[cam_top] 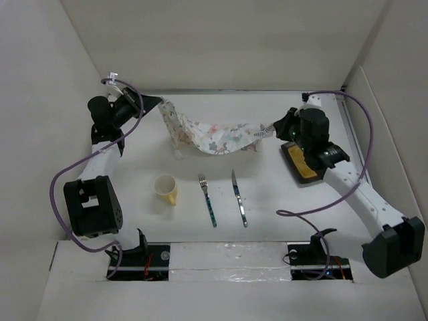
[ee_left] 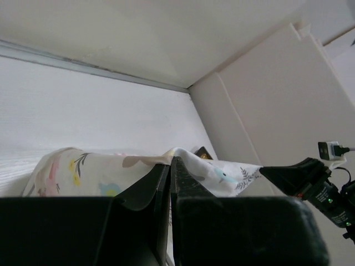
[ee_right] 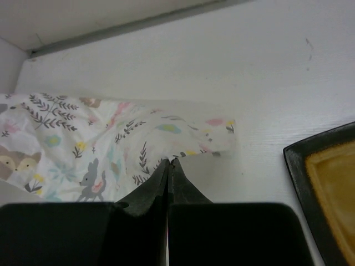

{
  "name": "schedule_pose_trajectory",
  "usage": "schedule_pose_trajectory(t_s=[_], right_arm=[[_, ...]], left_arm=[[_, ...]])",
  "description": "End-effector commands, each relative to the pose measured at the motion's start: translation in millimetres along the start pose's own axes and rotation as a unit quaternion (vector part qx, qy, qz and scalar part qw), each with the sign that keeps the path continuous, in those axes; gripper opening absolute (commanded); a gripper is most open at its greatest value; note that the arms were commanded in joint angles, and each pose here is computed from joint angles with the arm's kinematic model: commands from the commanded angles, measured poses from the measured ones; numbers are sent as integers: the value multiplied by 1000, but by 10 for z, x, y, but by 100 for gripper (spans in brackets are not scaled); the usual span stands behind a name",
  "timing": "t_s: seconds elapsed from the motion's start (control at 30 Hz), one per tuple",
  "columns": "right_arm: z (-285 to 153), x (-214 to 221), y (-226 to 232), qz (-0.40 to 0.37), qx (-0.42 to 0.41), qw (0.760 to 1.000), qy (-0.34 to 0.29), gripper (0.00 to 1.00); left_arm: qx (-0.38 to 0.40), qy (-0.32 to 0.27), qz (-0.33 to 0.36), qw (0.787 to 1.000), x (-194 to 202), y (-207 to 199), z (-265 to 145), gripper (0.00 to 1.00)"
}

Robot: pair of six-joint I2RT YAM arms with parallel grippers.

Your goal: Set the dinner table for one person

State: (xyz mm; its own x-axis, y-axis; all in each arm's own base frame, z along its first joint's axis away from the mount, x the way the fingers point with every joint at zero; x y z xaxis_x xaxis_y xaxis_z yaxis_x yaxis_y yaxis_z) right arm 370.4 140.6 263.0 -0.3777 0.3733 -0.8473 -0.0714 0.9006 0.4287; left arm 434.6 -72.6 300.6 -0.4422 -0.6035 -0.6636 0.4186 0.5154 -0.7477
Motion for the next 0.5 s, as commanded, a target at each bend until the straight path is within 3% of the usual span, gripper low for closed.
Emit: schedule_pose_trajectory(t_s=[0.0, 0.1, 0.23, 0.47], right_arm=[[-650, -883, 326, 1, -47, 992, -121, 0], [-1147, -1311, 435, 8, -63, 981, -182, 0], [-1278, -1515, 491, 10, -66, 977, -200, 0], [-540, -1708, 298, 5, -42, 984, -175, 0]], left_arm=[[83, -60, 65, 993, -353, -826, -235, 0], [106, -85, 61, 989, -417, -1065, -343, 0], [109, -97, 45, 988, -413, -1032, -347, 0], [77, -100, -12, 992, -429, -519, -82, 0]])
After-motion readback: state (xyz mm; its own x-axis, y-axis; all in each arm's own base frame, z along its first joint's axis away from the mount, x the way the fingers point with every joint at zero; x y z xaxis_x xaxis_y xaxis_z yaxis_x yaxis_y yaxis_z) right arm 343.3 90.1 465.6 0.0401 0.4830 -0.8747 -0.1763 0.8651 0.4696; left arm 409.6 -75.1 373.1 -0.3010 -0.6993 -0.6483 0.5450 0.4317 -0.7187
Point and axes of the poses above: each gripper's point midway between its finger pads, its own z axis out along the fingers, its own y axis along the line the jaws close on, x = y × z, the point moved 1 cm from there along -z, back along the fingers, and after that the axes turned 2 degrees about z, right-handed, at the moved point
